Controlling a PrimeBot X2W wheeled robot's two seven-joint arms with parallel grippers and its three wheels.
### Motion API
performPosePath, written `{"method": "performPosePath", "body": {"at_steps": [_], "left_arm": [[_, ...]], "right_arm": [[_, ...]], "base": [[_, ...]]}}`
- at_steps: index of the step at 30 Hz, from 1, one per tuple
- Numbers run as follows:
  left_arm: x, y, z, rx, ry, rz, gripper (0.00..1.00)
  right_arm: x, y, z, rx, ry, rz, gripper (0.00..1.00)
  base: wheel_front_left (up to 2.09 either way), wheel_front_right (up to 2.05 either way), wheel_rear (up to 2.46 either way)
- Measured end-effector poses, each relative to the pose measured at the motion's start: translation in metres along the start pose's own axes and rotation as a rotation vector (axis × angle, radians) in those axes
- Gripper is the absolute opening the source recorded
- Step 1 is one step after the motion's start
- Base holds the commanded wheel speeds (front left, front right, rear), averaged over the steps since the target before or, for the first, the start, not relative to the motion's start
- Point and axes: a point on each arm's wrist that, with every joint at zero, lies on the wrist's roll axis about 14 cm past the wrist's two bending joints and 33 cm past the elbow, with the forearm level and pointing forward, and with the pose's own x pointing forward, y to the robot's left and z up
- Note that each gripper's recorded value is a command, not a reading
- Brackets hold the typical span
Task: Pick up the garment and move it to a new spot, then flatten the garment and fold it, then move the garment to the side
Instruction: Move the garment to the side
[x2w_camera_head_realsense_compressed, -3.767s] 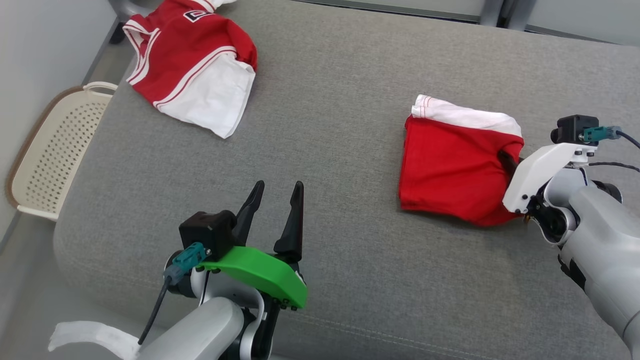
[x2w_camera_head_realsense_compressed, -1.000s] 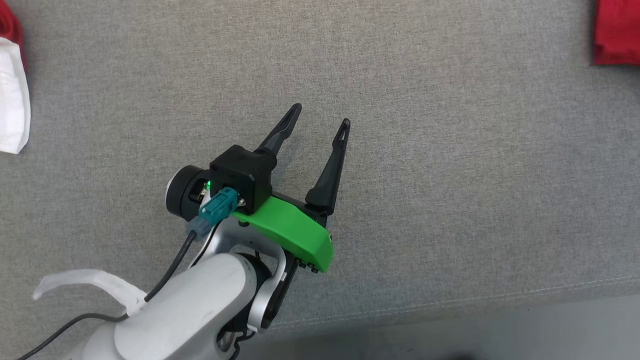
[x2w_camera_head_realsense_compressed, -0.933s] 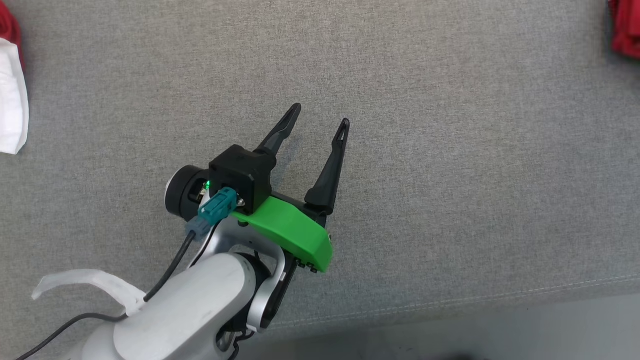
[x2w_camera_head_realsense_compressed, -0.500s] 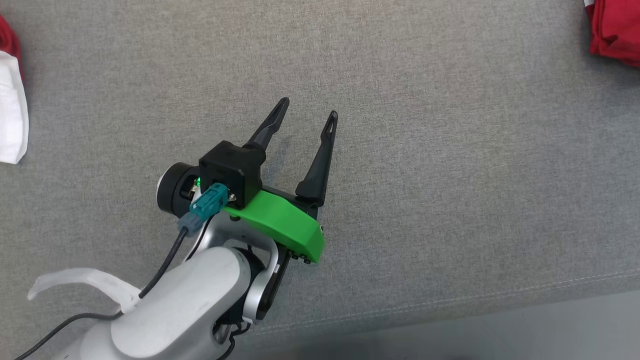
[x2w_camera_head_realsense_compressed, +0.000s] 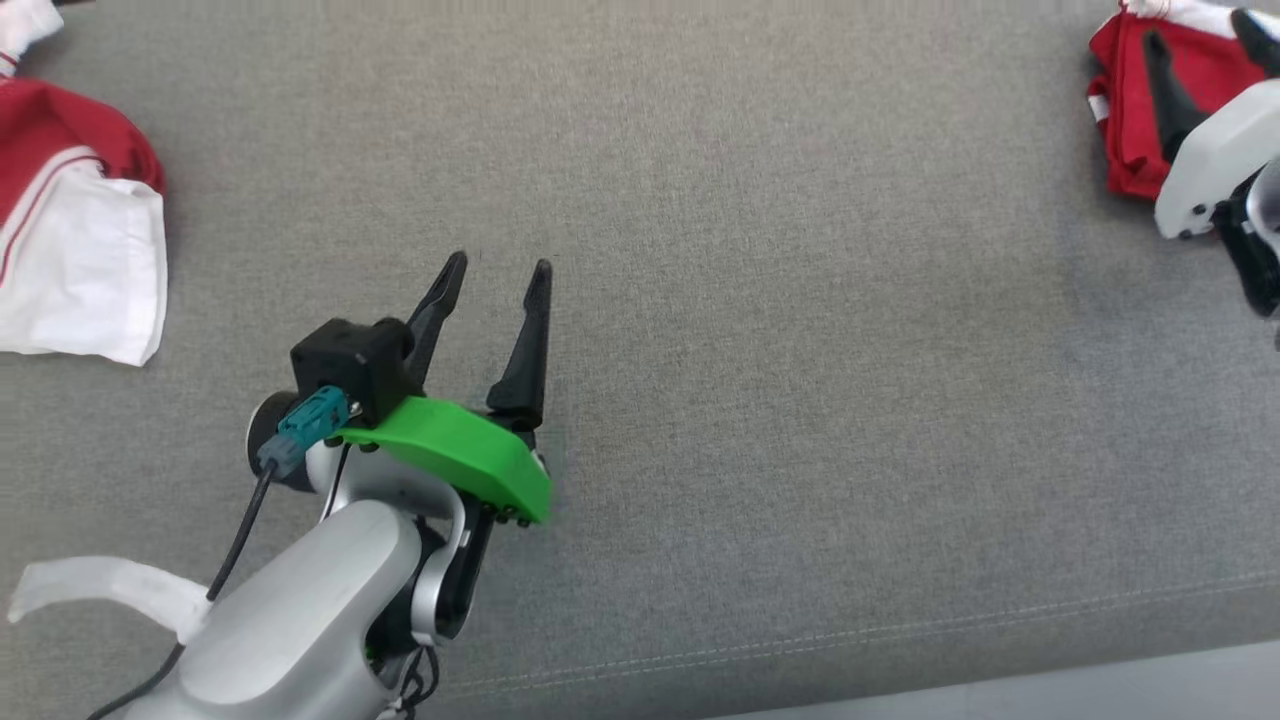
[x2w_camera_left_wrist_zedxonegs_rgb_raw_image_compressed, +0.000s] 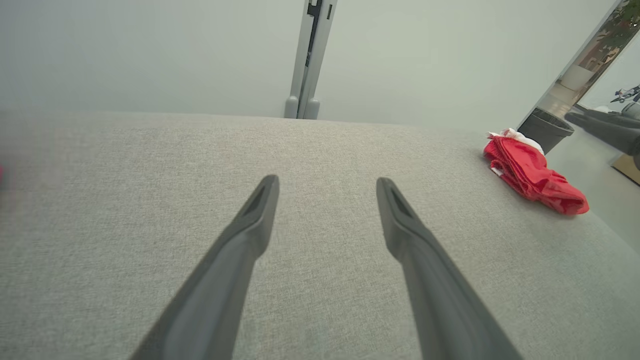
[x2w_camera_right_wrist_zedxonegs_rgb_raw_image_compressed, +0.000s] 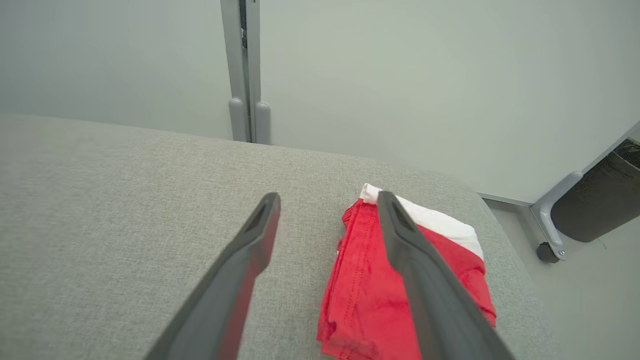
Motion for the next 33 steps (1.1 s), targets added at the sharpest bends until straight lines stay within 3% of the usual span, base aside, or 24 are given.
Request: {"method": "performPosePath", "body": {"at_steps": [12,23,33], "left_arm": [[-0.072,0.057,0.025,0.032,-0.097,0.207,1.00],[-0.138,0.084,0.043,0.084,-0.200,0.334,1.00],[-0.169,0.096,0.035,0.091,-0.214,0.364,1.00]], "right_arm": [[-0.050,0.059,0.026,0.112,-0.116,0.111,1.00],[-0.094,0.114,0.059,0.215,-0.280,0.200,1.00],[-0.131,0.149,0.032,0.269,-0.299,0.208,1.00]], "base": [[0.00,0.00,0.00],[0.00,0.00,0.00],[0.00,0.00,0.00]]}}
